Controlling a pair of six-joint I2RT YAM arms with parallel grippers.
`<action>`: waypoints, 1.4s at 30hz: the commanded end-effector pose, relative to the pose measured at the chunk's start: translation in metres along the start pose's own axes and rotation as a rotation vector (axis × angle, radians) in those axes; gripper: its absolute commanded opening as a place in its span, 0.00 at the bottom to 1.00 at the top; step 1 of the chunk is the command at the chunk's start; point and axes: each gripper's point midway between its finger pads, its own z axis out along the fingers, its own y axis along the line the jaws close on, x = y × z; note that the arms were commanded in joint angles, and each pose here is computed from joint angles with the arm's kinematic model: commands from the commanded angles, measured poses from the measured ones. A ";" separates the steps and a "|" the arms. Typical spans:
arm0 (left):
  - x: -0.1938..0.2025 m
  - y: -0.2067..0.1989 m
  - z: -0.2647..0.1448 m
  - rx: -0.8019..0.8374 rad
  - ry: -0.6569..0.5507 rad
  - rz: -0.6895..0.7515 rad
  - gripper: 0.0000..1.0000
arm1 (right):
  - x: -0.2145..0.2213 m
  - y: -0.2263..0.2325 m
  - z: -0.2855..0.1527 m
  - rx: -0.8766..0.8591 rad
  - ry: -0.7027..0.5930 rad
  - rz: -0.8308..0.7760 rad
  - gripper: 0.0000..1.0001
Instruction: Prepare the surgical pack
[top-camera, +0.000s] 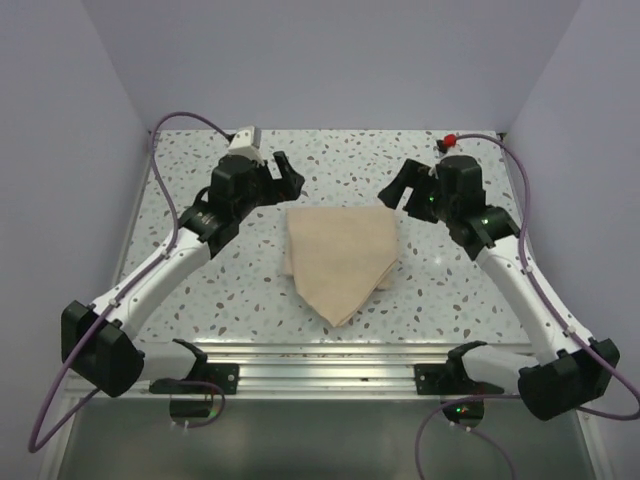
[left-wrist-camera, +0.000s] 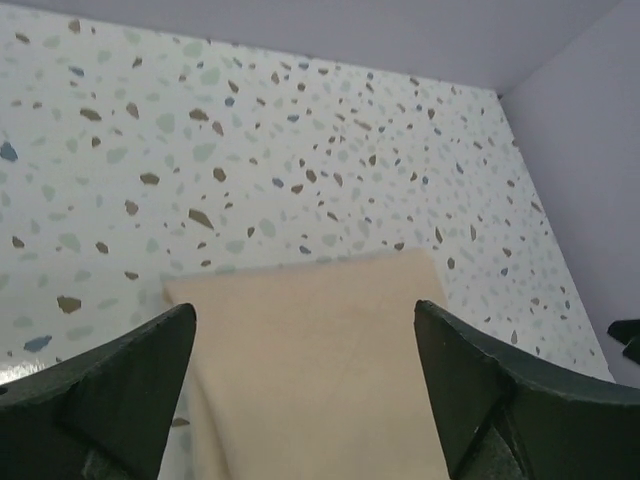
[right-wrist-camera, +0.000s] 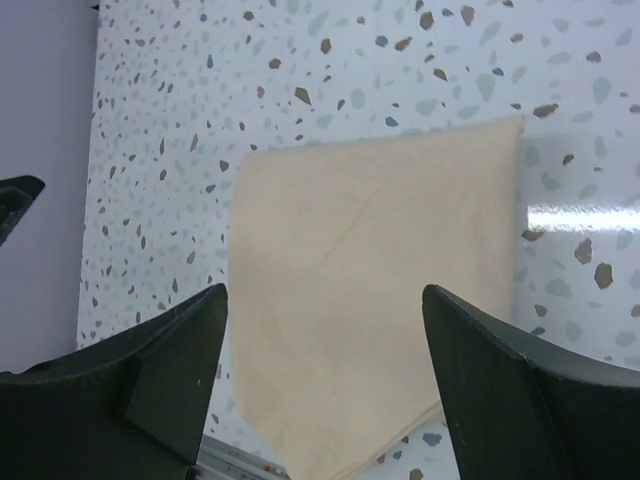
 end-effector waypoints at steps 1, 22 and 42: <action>0.061 0.024 0.004 -0.045 0.251 -0.111 0.93 | 0.012 -0.042 0.006 0.089 0.169 0.150 0.83; 0.159 0.054 0.014 -0.002 0.562 -0.152 0.73 | 0.081 -0.124 0.095 0.072 0.402 0.251 0.73; 0.184 0.055 -0.016 0.058 0.623 -0.167 0.73 | 0.116 -0.123 0.080 -0.043 0.404 0.279 0.66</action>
